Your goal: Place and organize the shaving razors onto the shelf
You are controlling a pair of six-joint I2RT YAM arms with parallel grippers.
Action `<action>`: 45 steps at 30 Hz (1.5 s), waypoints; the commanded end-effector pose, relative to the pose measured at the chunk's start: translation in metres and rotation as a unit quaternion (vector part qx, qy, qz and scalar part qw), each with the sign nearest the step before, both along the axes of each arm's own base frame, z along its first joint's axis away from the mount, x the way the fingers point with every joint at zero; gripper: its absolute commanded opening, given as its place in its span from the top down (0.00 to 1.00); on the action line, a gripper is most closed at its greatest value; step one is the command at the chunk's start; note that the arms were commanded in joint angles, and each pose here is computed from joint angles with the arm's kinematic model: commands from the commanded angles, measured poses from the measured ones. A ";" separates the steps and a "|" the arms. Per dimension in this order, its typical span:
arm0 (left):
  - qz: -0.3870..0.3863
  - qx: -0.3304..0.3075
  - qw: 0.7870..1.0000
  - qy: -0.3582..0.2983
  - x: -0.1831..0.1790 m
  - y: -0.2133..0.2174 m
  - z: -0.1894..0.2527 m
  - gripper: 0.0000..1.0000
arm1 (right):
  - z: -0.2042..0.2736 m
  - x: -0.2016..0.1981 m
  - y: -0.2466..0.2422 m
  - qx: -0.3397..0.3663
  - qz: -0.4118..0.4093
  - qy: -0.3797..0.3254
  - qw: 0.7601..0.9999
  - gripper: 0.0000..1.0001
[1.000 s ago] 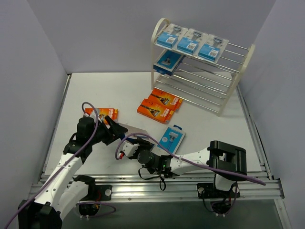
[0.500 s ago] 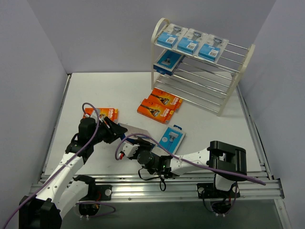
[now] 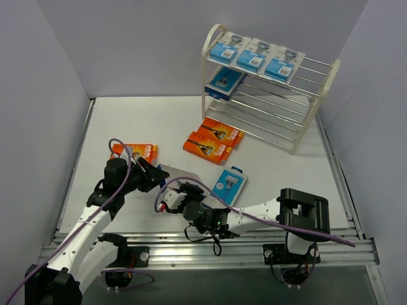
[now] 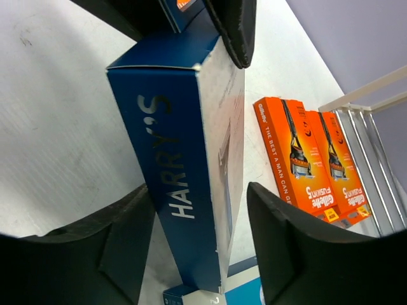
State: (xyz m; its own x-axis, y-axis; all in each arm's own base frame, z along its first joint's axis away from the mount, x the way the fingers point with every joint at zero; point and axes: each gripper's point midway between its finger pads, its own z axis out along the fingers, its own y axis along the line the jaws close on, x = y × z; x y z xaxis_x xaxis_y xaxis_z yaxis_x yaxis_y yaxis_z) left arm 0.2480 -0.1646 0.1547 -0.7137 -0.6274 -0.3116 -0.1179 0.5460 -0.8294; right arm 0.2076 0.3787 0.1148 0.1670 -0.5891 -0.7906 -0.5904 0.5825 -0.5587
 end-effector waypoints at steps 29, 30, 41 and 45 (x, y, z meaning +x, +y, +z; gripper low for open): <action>-0.004 0.150 0.988 0.017 -0.022 0.038 -0.014 0.88 | 0.034 -0.058 -0.020 0.134 0.057 0.173 0.974 0.28; -0.006 0.153 0.988 0.022 -0.023 0.039 -0.017 0.86 | 0.035 -0.055 -0.024 0.138 0.051 0.171 0.974 0.28; -0.006 0.186 0.980 0.070 -0.022 0.045 -0.031 0.76 | 0.031 -0.034 -0.050 0.183 -0.005 0.201 0.962 0.28; -0.017 0.196 0.975 0.099 -0.022 0.045 -0.042 0.76 | 0.024 -0.027 -0.059 0.191 -0.022 0.207 0.959 0.28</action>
State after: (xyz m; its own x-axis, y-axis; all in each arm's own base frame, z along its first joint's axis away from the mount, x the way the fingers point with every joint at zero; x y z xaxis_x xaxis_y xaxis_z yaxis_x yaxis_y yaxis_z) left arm 0.2383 -0.1389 0.1440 -0.7588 -0.5232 -0.3879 -0.1723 0.7356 -0.6551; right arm 0.1752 0.3301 0.1366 -0.1969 -0.2913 -0.9361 -0.7198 0.6912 -0.0637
